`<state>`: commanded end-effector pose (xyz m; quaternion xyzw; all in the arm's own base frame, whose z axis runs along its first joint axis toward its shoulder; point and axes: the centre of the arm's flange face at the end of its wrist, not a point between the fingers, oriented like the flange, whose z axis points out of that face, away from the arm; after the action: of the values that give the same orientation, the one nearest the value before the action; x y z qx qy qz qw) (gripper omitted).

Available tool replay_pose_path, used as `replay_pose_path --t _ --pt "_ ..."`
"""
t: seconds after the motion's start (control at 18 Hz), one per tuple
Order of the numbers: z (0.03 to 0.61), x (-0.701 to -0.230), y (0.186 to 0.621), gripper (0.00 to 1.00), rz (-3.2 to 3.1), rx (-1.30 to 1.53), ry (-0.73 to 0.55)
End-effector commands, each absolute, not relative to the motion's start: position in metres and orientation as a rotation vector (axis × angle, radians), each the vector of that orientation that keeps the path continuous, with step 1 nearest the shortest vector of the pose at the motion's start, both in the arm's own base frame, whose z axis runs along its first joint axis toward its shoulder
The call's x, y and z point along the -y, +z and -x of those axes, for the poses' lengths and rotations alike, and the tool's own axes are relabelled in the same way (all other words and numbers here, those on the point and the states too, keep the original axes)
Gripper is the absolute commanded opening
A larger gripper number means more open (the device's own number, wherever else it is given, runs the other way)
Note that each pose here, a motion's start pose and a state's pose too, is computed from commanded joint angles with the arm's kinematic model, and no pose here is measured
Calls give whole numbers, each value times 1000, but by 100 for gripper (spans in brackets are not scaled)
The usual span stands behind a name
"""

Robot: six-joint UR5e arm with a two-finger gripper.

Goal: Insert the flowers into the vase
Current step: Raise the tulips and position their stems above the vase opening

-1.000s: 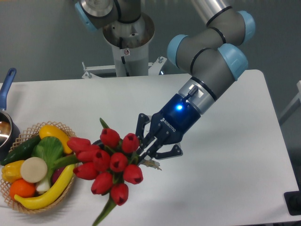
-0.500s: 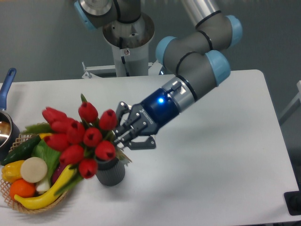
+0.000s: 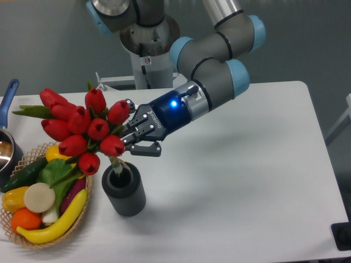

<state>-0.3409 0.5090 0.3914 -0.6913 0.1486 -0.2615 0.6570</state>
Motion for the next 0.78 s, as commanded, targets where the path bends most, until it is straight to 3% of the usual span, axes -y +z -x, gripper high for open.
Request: replay_pose_path --t 0.78 --pt "343 -511 349 3 1598 -307 -620"
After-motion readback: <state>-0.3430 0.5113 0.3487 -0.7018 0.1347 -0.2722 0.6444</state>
